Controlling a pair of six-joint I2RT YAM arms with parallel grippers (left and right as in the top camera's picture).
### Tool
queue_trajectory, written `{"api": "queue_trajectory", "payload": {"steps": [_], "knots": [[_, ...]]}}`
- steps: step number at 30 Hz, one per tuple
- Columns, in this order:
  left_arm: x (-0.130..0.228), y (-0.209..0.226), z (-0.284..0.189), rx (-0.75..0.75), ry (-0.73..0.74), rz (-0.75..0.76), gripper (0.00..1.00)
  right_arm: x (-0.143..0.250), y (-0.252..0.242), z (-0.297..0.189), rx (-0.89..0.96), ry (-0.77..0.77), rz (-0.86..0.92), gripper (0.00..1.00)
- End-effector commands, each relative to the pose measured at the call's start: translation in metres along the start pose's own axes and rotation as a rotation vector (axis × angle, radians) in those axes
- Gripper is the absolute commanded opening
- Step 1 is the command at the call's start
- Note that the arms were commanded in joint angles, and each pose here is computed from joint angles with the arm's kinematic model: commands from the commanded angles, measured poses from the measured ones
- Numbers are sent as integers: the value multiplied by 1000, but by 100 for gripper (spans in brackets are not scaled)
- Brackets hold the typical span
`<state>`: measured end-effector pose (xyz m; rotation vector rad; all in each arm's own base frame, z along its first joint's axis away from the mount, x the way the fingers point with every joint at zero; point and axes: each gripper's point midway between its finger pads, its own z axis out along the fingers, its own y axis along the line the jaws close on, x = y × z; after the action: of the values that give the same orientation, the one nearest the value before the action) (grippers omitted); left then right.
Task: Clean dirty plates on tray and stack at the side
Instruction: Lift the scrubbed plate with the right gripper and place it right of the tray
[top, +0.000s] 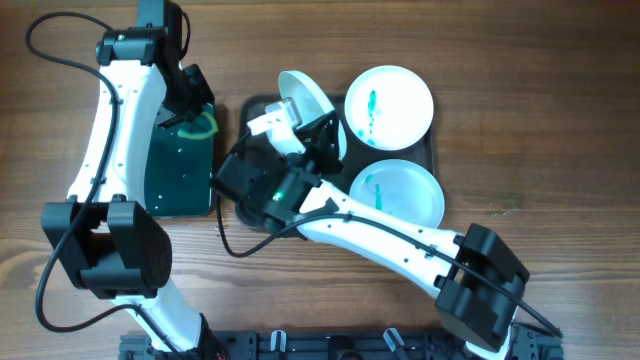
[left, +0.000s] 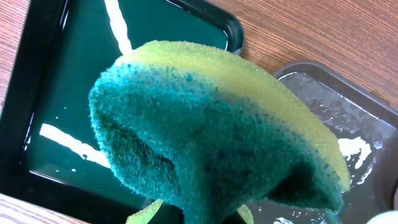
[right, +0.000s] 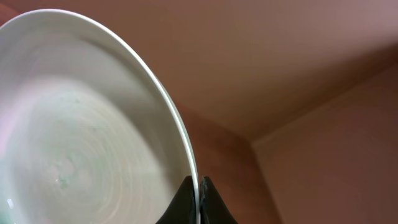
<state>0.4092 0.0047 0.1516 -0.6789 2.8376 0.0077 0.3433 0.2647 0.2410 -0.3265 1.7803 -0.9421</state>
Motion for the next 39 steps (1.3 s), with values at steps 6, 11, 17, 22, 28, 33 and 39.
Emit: {"api": "queue_trajectory", "payload": {"steps": [6, 11, 17, 22, 28, 33, 39], "knots": [[1, -11, -6, 57, 6, 10, 4, -14, -26, -4, 87, -47, 29, 4], [1, -11, -6, 57, 5, 10, 4, 10, 30, -4, -242, 101, 62, 4], [3, -15, -6, 59, 6, 21, 4, 36, 67, 4, -814, 513, 374, 4], [13, -35, -7, 72, 7, 76, 4, 63, -18, 84, -976, 693, 624, 4], [15, -42, -8, 80, 0, 91, 4, 191, -125, 173, -724, 929, 822, 4], [15, -42, -8, 81, -1, 91, 4, 300, -141, 201, -547, 1033, 994, 4], [14, -43, -8, 82, -3, 91, 4, 368, -116, 209, -412, 1010, 986, 4]]}}
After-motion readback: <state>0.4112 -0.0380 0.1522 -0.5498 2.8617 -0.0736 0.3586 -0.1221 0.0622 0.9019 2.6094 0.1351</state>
